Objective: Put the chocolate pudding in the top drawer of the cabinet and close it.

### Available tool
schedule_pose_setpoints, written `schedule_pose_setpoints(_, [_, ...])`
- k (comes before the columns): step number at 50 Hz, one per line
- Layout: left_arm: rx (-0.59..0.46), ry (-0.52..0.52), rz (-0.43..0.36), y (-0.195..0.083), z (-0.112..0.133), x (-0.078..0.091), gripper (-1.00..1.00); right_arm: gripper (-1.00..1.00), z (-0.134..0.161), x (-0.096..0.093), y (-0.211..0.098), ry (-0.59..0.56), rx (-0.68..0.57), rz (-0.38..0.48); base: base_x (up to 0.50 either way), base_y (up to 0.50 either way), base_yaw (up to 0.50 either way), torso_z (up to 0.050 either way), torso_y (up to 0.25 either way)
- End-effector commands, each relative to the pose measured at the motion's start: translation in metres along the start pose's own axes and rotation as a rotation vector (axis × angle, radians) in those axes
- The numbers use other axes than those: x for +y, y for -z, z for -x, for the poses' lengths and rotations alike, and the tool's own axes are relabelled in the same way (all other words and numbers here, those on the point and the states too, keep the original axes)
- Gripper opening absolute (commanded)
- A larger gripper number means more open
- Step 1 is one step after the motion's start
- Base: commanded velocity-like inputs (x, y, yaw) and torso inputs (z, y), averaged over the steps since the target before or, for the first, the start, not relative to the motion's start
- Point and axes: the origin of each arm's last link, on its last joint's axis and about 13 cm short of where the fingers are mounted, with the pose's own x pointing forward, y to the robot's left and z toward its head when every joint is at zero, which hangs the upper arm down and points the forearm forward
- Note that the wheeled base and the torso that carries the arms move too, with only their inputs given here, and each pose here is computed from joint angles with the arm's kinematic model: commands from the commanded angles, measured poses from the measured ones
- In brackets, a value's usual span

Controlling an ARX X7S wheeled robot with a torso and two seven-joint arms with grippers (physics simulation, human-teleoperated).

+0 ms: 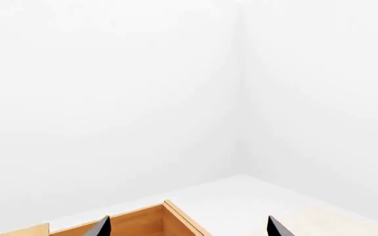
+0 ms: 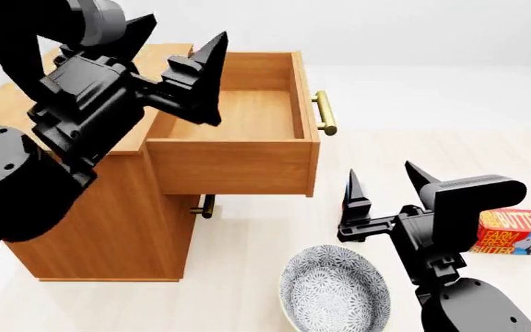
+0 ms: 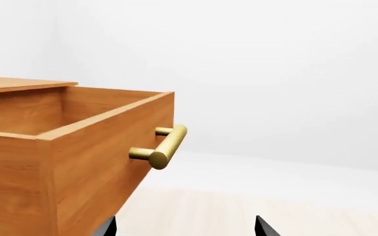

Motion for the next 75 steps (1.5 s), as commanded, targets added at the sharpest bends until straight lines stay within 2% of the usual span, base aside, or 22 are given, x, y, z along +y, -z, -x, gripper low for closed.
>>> schedule_pose_setpoints(1, [-0.069, -0.034, -0.031, 0.013, 0.051, -0.013, 1.0, 1.0, -0.002, 0.003, -0.002, -0.006, 0.003, 0.005, 0.0, 0.0, 0.0, 0.0, 0.0])
schedule_pose_setpoints(8, [-0.095, -0.085, -0.026, 0.024, 0.074, -0.018, 1.0, 1.0, -0.004, 0.005, -0.011, -0.004, -0.016, 0.017, 0.0, 0.0, 0.0, 0.0, 0.0])
schedule_pose_setpoints(14, [-0.136, -0.178, -0.023, 0.034, 0.091, -0.016, 1.0, 1.0, -0.009, 0.006, -0.015, -0.005, -0.019, 0.025, 0.0, 0.0, 0.0, 0.0, 0.0])
schedule_pose_setpoints(24, [-0.209, -0.257, -0.079, 0.038, 0.116, -0.02, 1.0, 1.0, -0.022, 0.001, -0.02, 0.052, 0.013, 0.067, 0.0, 0.0, 0.0, 0.0, 0.0])
schedule_pose_setpoints(30, [-0.256, -0.27, -0.156, 0.042, 0.129, -0.024, 1.0, 1.0, -0.039, -0.006, -0.022, 0.109, 0.045, 0.073, 0.0, 0.0, 0.0, 0.0, 0.0])
schedule_pose_setpoints(35, [-0.295, -0.28, -0.155, 0.042, 0.143, -0.03, 1.0, 1.0, -0.055, -0.012, -0.023, 0.132, 0.112, 0.065, 0.0, 0.0, 0.0, 0.0, 0.0])
schedule_pose_setpoints(39, [-0.327, -0.3, -0.139, 0.044, 0.148, -0.031, 1.0, 1.0, -0.069, -0.016, -0.023, 0.155, 0.167, 0.057, 0.0, 0.0, 0.0, 0.0, 0.0])
schedule_pose_setpoints(47, [-0.323, -0.327, -0.11, 0.056, 0.156, -0.029, 1.0, 1.0, -0.094, -0.025, -0.018, 0.203, 0.262, 0.057, 0.0, 0.0, 0.0, 0.0, 0.0])
schedule_pose_setpoints(58, [-0.313, -0.307, -0.081, 0.067, 0.162, -0.026, 1.0, 1.0, -0.127, -0.029, -0.01, 0.203, 0.394, 0.075, 0.0, 0.0, 0.0, 0.0, 0.0])
schedule_pose_setpoints(67, [-0.299, -0.322, -0.075, 0.073, 0.163, -0.019, 1.0, 1.0, -0.158, -0.031, 0.007, 0.201, 0.513, 0.038, 0.0, 0.0, 0.0, 0.0, 0.0])
schedule_pose_setpoints(75, [-0.277, -0.343, -0.08, 0.078, 0.163, -0.015, 1.0, 1.0, -0.166, -0.033, 0.025, 0.213, 0.558, 0.034, 0.0, 0.0, 0.0, 0.0, 0.0])
